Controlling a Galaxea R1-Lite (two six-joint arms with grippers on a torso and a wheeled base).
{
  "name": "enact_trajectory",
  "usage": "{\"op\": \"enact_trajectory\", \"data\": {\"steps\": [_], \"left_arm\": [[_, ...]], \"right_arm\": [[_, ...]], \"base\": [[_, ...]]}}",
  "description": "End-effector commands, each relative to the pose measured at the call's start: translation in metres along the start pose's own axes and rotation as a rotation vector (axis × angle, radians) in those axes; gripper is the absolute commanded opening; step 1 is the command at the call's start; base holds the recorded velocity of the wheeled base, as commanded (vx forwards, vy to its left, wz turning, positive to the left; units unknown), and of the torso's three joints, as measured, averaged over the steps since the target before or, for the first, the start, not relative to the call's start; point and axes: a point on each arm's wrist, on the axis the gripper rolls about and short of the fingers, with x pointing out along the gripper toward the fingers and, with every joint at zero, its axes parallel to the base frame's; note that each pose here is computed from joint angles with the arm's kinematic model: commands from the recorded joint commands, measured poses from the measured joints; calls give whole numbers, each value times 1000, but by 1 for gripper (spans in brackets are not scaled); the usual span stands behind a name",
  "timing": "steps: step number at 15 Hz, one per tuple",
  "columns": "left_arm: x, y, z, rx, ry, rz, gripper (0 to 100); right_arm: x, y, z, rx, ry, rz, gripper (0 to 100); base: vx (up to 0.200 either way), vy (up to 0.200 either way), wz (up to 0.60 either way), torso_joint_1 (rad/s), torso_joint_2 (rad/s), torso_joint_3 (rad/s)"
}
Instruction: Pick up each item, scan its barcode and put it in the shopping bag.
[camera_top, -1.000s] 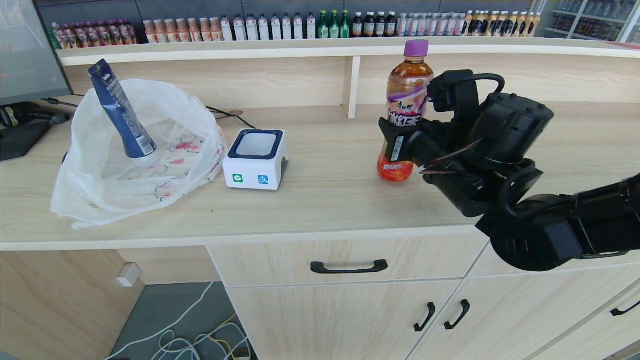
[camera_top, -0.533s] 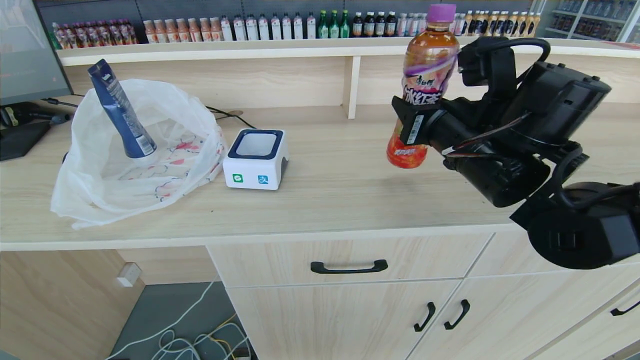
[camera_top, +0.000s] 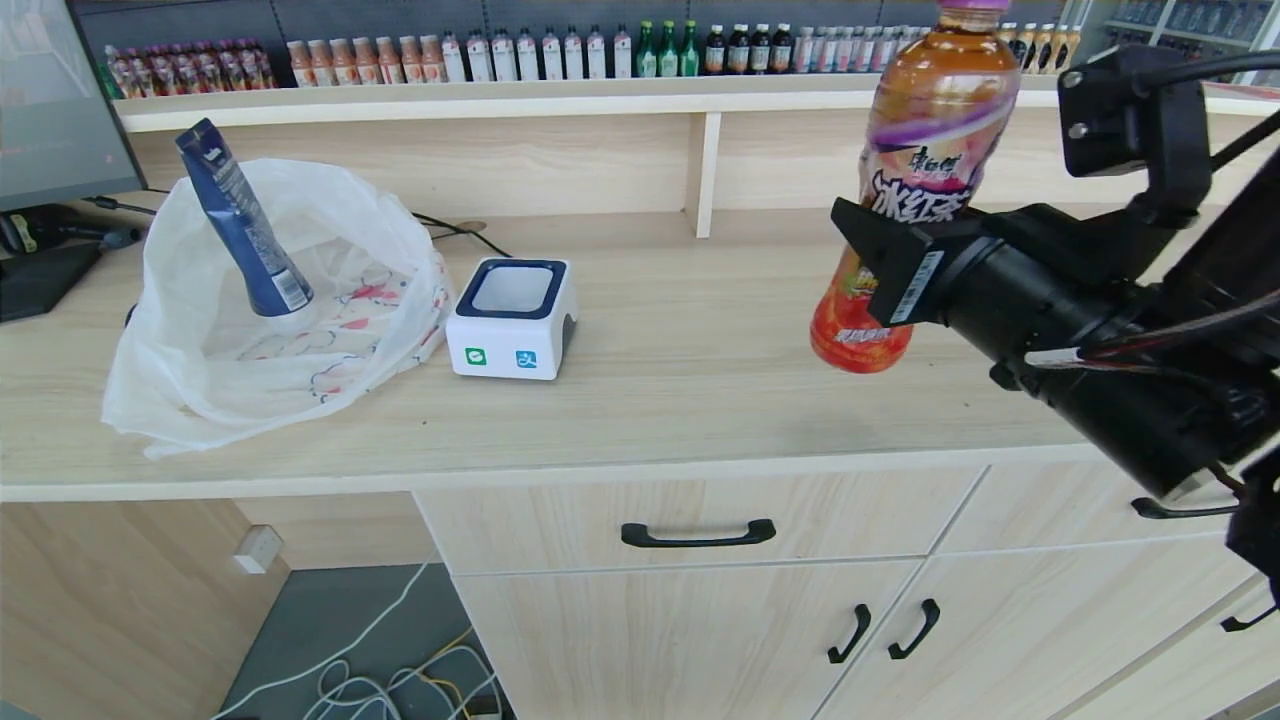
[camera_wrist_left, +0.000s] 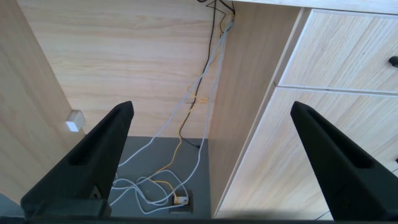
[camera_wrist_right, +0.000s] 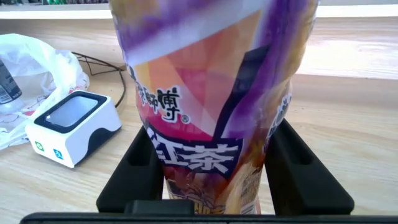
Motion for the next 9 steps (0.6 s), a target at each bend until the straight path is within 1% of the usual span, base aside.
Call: {"op": "enact_trajectory", "data": {"steps": [1, 4, 5, 7, 9], "left_arm": [[0, 0, 0, -1, 0, 1, 100], [0, 0, 0, 1, 0, 1, 100], [0, 0, 0, -1, 0, 1, 100], [0, 0, 0, -1, 0, 1, 100], [0, 0, 0, -1, 0, 1, 100]], "right_arm": [[-28, -8, 17, 20, -38, 9, 0], [-50, -16, 14, 75, -20, 12, 0], [-63, -20, 11, 85, -10, 12, 0], [-85, -27, 5, 82, 10, 18, 0], [-103, -29, -1, 86, 30, 43, 0]], "base": [[0, 0, 0, 0, 0, 0], [0, 0, 0, 0, 0, 0], [0, 0, 0, 0, 0, 0], [0, 0, 0, 0, 0, 0], [0, 0, 0, 0, 0, 0]]}}
